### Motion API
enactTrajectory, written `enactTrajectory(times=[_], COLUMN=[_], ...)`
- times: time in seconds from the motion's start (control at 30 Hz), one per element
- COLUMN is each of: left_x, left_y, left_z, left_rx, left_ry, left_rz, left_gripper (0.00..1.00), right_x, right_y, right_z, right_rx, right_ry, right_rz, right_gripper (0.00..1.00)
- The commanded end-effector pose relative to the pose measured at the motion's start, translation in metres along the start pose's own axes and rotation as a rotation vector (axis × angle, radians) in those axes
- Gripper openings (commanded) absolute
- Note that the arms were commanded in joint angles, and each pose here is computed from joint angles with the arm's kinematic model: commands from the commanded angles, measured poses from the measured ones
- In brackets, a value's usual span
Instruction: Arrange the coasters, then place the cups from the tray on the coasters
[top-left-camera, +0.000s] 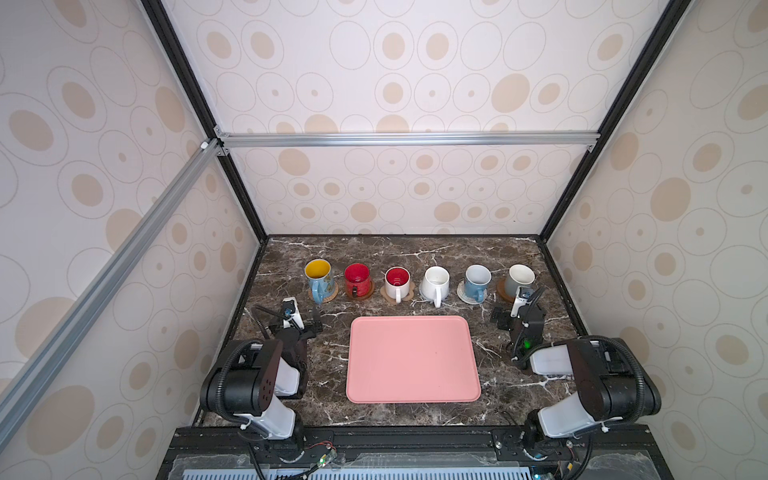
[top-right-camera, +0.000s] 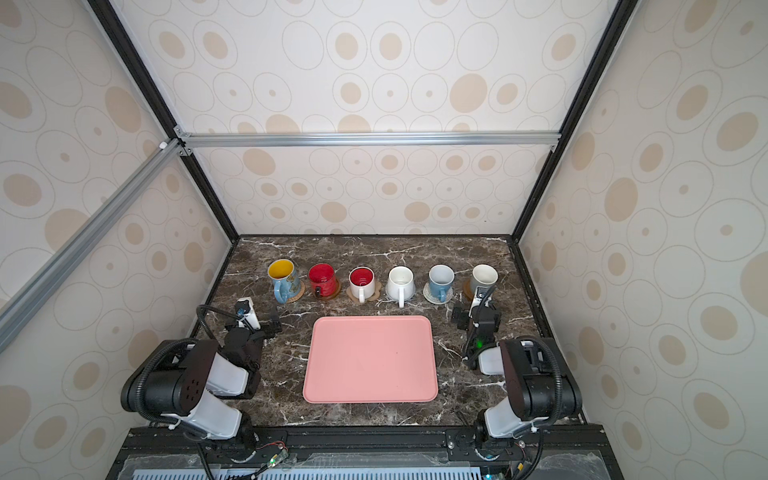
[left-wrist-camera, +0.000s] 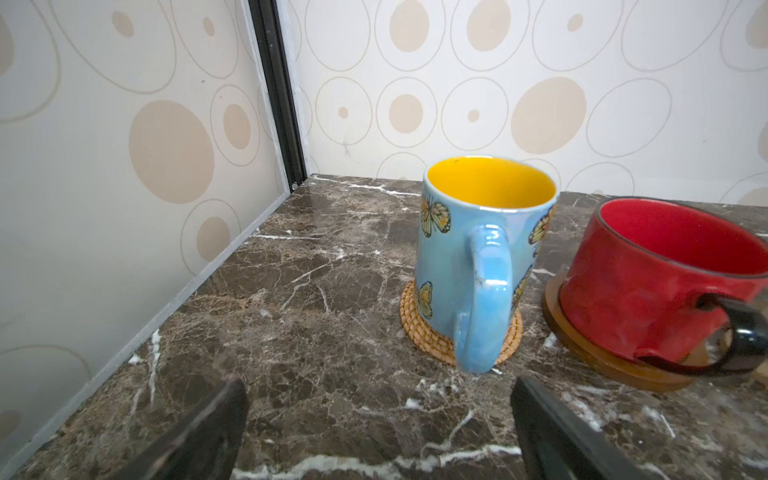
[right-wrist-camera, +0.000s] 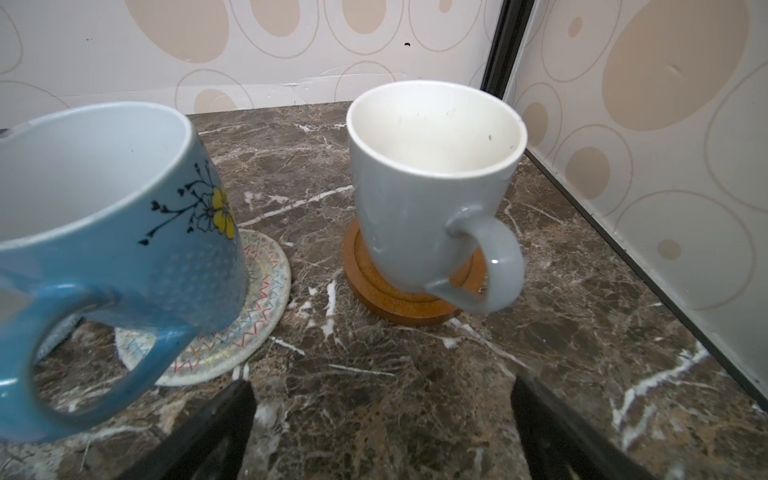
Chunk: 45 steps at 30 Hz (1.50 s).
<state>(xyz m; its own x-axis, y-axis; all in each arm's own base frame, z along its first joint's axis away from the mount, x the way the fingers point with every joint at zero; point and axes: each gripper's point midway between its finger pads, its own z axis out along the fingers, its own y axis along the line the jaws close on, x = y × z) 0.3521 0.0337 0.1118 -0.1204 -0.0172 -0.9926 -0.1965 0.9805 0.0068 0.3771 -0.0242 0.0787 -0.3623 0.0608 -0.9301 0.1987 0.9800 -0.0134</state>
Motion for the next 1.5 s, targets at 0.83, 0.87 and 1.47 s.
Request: enactTrajectory(times=[0.83,0.87,1.47], left_x=[-0.0214,-0.0217,-0.0214], left_y=[-0.0161,-0.0160,-0.0163], left_z=[0.0187,0.0187,0.0187], left_rx=[0.063,0.063,0.064], left_ry=[-0.042,-0.043,-0.042], left_rz=[0.049,0.049,0.050], left_gripper=[1.00,1.00,1.00], right_x=[-0.0123,-0.0123,-0.0121], right_y=[0.0161,0.0160,0.0158], right_z=[0.0098,0.0098,0.0099], right_rx=[-0.075,-0.075,-0.073], right_ry=[0.015,0.015,0.016], right_rz=[-0.052,-0.053,-0.054], right_gripper=[1.00,1.00,1.00])
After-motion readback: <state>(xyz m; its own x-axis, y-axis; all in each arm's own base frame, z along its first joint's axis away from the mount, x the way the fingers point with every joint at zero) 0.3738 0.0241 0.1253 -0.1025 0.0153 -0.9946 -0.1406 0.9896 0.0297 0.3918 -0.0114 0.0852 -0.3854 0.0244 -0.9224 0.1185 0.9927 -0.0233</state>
